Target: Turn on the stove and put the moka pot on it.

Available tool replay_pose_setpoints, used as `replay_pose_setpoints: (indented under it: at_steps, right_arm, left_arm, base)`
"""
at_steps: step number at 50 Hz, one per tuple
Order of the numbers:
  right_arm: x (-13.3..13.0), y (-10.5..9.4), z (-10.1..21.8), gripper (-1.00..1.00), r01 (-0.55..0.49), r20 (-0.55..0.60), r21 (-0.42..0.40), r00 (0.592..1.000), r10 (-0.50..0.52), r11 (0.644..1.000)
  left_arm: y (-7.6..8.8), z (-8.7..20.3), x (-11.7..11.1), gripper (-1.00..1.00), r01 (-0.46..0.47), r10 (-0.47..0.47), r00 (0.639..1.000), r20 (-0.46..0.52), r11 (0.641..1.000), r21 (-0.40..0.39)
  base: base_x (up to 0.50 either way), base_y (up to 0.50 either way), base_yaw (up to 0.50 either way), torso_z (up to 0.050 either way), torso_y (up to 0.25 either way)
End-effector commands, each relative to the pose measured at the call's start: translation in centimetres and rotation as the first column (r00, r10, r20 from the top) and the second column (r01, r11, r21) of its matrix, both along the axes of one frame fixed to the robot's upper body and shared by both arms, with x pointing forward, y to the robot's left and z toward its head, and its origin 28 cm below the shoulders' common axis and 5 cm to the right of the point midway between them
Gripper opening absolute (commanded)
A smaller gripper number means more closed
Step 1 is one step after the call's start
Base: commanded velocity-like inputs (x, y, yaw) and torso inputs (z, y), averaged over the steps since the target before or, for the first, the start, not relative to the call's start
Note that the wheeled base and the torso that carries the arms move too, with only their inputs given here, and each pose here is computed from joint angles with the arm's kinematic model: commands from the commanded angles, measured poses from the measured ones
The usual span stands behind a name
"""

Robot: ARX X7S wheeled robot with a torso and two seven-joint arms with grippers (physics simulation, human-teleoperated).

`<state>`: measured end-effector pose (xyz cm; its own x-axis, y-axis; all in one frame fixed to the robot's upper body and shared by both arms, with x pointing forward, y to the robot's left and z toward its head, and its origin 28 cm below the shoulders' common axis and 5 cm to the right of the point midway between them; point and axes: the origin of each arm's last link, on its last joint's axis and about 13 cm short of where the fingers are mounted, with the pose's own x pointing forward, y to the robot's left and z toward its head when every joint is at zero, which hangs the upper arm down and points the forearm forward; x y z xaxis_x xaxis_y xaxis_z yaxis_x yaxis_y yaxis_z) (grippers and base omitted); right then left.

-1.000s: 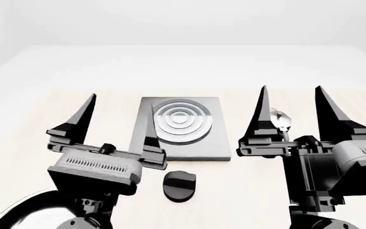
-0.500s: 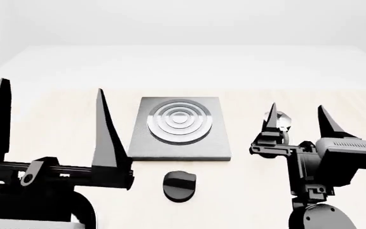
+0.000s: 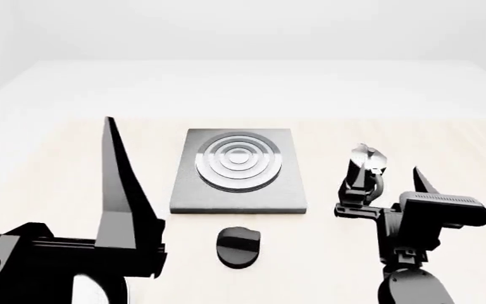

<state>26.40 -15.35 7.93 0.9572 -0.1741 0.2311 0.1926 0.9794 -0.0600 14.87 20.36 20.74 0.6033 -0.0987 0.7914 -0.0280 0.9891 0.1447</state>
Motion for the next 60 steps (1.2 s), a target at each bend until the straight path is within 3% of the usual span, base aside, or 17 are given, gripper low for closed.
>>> replay_pose_setpoints:
  at_steps: [1, 24, 31, 49, 52, 60]
  right_arm:
    - [0.6, -0.4, -2.1, 1.0, 0.026, -0.076, -0.017, 0.997, -0.028, 1.0]
    - [2.1, -0.7, -3.9, 1.0, 0.043, -0.15, -0.055, 0.987, -0.051, 0.998]
    - [2.4, -0.9, -6.1, 1.0, 0.059, -0.183, -0.054, 0.981, -0.068, 0.997]
    - [3.5, -1.4, -6.7, 1.0, 0.086, -0.222, -0.064, 0.97, -0.099, 0.994]
    - [3.5, -1.5, -8.0, 1.0, 0.089, -0.229, -0.065, 0.968, -0.102, 0.994]
    - [3.9, -1.6, -7.3, 1.0, 0.095, -0.244, -0.072, 0.964, -0.11, 0.993]
  left_arm:
    - [0.0, 0.0, -0.3, 1.0, -0.004, 0.004, 1.0, 0.007, 1.0, -0.006]
    - [-0.1, 0.2, -0.5, 1.0, 0.004, -0.004, 1.0, 0.003, 1.0, -0.005]
    - [0.0, 0.1, -0.4, 1.0, 0.002, -0.002, 1.0, -0.007, 1.0, -0.008]
    - [-0.1, -0.1, -0.4, 1.0, 0.009, -0.009, 1.0, -0.015, 1.0, -0.012]
    - [-0.2, -0.1, -0.4, 1.0, 0.011, -0.011, 1.0, -0.016, 1.0, -0.011]
    - [-0.2, -0.2, -0.3, 1.0, 0.014, -0.014, 1.0, -0.02, 1.0, -0.014]
  base:
    - [0.0, 0.0, 0.0, 0.0, 0.0]
    - [0.0, 0.0, 0.0, 0.0, 0.0]
    - [0.0, 0.0, 0.0, 0.0, 0.0]
    - [0.0, 0.0, 0.0, 0.0, 0.0]
    - [0.0, 0.0, 0.0, 0.0, 0.0]
    - [0.0, 0.0, 0.0, 0.0, 0.0]
